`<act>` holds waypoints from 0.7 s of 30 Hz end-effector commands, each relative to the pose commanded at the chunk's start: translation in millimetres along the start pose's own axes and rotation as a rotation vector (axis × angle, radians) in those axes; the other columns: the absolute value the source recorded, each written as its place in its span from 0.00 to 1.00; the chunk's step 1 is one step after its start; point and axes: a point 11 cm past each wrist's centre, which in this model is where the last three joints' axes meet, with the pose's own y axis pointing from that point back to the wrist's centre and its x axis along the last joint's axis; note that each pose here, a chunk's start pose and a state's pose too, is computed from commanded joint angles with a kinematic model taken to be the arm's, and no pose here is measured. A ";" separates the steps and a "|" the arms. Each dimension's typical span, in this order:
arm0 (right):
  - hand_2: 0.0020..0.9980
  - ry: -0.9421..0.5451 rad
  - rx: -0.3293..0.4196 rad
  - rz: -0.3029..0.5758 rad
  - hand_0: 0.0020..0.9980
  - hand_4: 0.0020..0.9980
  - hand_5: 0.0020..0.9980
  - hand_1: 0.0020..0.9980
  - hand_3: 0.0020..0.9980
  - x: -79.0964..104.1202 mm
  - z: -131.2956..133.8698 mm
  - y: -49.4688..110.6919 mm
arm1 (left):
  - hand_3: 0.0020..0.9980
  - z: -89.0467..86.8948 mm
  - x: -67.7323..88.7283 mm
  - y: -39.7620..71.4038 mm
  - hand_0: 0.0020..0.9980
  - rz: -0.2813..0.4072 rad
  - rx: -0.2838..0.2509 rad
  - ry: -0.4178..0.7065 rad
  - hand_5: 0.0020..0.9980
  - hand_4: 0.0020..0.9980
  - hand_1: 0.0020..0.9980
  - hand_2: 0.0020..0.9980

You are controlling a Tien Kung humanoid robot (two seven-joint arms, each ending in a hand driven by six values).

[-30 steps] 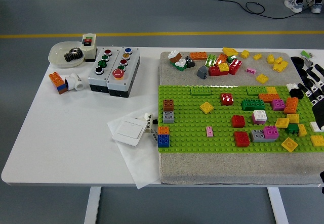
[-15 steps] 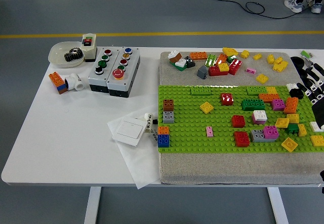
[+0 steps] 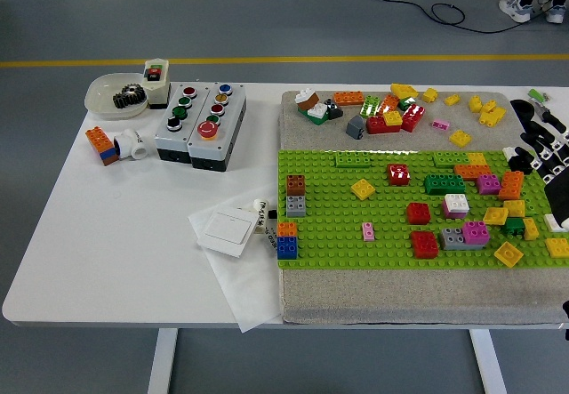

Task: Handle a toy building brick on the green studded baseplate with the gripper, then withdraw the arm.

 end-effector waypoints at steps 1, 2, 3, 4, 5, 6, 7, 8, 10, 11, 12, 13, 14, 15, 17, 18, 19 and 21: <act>0.79 0.003 -0.001 -0.001 0.79 1.00 0.88 0.76 0.81 -0.3 0.0 0.1 | 0.60 -0.2 0.0 0.0 0.73 0.000 0.000 0.000 0.65 0.62 0.75 0.77; 0.79 0.006 -0.002 -0.002 0.79 1.00 0.88 0.76 0.81 -0.8 0.1 0.4 | 0.60 -0.6 -0.2 0.0 0.73 0.000 0.001 0.000 0.65 0.62 0.75 0.77; 0.78 0.009 -0.003 -0.003 0.78 1.00 0.85 0.76 0.80 -1.1 0.2 0.5 | 0.60 -0.9 -0.4 -0.1 0.73 0.000 0.002 -0.001 0.65 0.62 0.75 0.77; 0.78 0.010 -0.004 -0.003 0.78 1.00 0.85 0.76 0.80 -1.2 0.3 0.7 | 0.60 -1.1 -0.6 -0.1 0.73 -0.001 0.002 -0.002 0.65 0.62 0.75 0.77; 0.78 0.011 -0.004 -0.004 0.78 1.00 0.85 0.76 0.80 -1.3 0.3 0.7 | 0.60 -1.2 -0.7 -0.1 0.73 -0.001 0.002 -0.002 0.65 0.62 0.75 0.77; 0.78 0.011 -0.005 -0.004 0.78 1.00 0.85 0.76 0.80 -1.3 0.6 0.9 | 0.60 -1.5 -0.8 -0.1 0.73 -0.001 0.003 -0.002 0.65 0.62 0.75 0.77; 0.78 0.012 -0.006 -0.004 0.78 1.00 0.85 0.76 0.80 -1.3 1.0 1.1 | 0.60 -1.9 -1.0 -0.1 0.73 -0.001 0.003 -0.002 0.65 0.62 0.75 0.77; 0.78 0.014 -0.009 -0.004 0.78 1.00 0.85 0.76 0.80 -1.3 1.7 1.5 | 0.60 -2.4 -1.3 -0.1 0.73 -0.002 0.005 -0.003 0.65 0.62 0.75 0.77; 0.78 0.016 -0.013 -0.004 0.77 1.00 0.84 0.75 0.80 -1.3 2.7 1.9 | 0.60 -3.1 -1.7 -0.1 0.73 -0.002 0.006 -0.005 0.65 0.62 0.75 0.77; 0.78 0.017 -0.014 -0.004 0.77 1.00 0.84 0.75 0.80 -1.2 3.0 2.1 | 0.60 -3.3 -1.9 -0.1 0.73 -0.003 0.007 -0.005 0.65 0.62 0.75 0.77; 0.78 0.017 -0.016 -0.003 0.77 1.00 0.84 0.75 0.80 -1.1 3.5 2.3 | 0.60 -3.8 -2.1 -0.1 0.73 -0.003 0.008 -0.006 0.65 0.62 0.75 0.77; 0.78 0.016 -0.017 -0.002 0.77 1.00 0.84 0.75 0.80 -0.8 4.0 2.5 | 0.60 -4.0 -2.2 -0.1 0.73 -0.004 0.008 -0.007 0.65 0.62 0.75 0.77; 0.78 0.016 -0.019 0.000 0.77 1.00 0.84 0.75 0.80 -0.5 4.4 2.6 | 0.60 -4.2 -2.3 -0.2 0.73 -0.004 0.009 -0.008 0.65 0.62 0.75 0.77; 0.78 0.016 -0.021 0.001 0.77 1.00 0.83 0.74 0.79 -0.1 4.9 2.9 | 0.60 -4.1 -2.4 -0.1 0.73 -0.005 0.009 -0.009 0.65 0.62 0.75 0.77; 0.78 0.016 -0.023 0.002 0.77 1.00 0.83 0.74 0.79 0.4 5.4 3.2 | 0.60 -4.1 -2.5 -0.1 0.73 -0.006 0.009 -0.010 0.65 0.62 0.75 0.77; 0.78 0.016 -0.023 0.003 0.77 1.00 0.83 0.74 0.79 0.7 5.5 3.4 | 0.60 -4.2 -2.5 -0.1 0.73 -0.006 0.009 -0.011 0.65 0.62 0.75 0.77; 0.78 0.016 -0.024 0.004 0.77 1.00 0.83 0.74 0.79 1.0 5.6 3.5 | 0.60 -4.2 -2.5 -0.1 0.73 -0.006 0.009 -0.011 0.65 0.62 0.75 0.77; 0.78 0.016 -0.024 0.006 0.77 1.00 0.83 0.74 0.78 1.8 5.3 3.6 | 0.60 -4.4 -2.8 -0.1 0.73 -0.007 0.009 -0.011 0.65 0.62 0.75 0.77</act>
